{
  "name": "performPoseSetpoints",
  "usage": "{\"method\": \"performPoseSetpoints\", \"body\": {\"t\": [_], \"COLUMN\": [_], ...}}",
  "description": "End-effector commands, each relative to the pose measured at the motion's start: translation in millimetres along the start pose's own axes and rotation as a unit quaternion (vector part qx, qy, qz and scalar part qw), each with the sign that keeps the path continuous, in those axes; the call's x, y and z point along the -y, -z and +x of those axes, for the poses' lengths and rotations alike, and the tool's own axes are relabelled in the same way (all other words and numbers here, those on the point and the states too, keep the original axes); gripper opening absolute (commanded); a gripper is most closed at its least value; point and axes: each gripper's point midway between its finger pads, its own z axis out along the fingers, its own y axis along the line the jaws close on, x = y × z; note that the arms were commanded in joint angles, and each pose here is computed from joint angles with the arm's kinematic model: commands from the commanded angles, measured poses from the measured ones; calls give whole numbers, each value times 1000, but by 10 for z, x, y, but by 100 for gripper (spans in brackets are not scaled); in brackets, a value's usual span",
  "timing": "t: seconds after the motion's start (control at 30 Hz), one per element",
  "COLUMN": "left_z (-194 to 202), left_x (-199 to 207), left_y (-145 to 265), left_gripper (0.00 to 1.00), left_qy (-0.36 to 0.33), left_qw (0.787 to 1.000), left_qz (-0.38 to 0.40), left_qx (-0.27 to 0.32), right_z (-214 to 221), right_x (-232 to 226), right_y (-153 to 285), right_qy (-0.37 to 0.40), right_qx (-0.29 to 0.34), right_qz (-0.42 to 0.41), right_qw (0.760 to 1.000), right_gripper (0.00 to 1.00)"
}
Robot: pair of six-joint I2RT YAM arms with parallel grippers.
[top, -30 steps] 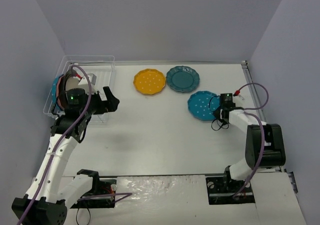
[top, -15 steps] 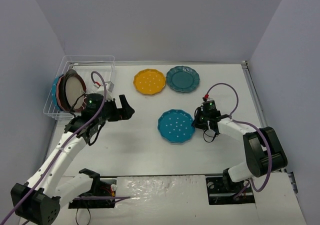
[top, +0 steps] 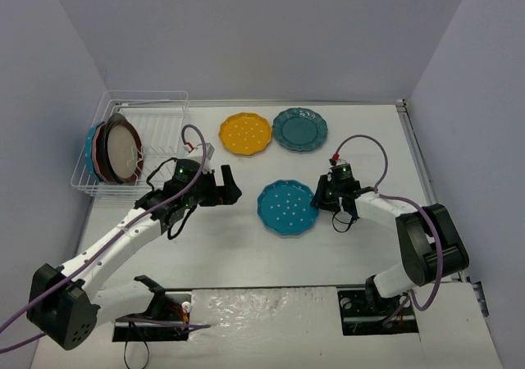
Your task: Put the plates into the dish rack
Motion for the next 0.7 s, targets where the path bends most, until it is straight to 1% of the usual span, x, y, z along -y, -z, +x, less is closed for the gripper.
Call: {"method": "performPoseSetpoints", "body": {"t": [0.0, 0.03, 0.07, 0.13, 0.23, 0.33, 0.47, 0.67], "left_z": [-229, -214, -214, -174, -130, -51, 39, 168], "left_x": [217, 222, 237, 239, 249, 249, 237, 206], "left_y": [-67, -90, -116, -170, -242, -304, -388, -497], "left_gripper": [97, 97, 97, 97, 97, 97, 97, 97], "left_qy": [5, 5, 7, 9, 13, 23, 44, 69], "left_qw": [999, 999, 999, 999, 999, 999, 998, 997], "left_qz": [26, 27, 29, 30, 32, 38, 44, 45], "left_qx": [46, 44, 45, 40, 37, 28, 24, 12], "right_z": [275, 296, 328, 364, 327, 243, 114, -72], "right_x": [239, 235, 213, 169, 14, -230, -554, -846], "right_y": [-28, -34, -49, -67, -70, -6, 122, 312], "right_qy": [14, 15, 16, 14, 7, -21, -58, -90], "right_qx": [-42, -46, -53, -60, -53, -34, -15, 12], "right_qz": [52, 51, 45, 32, -10, -72, -152, -230], "right_qw": [998, 998, 997, 998, 999, 997, 987, 969], "right_gripper": [19, 15, 8, 1, 0, 0, 0, 0]}}
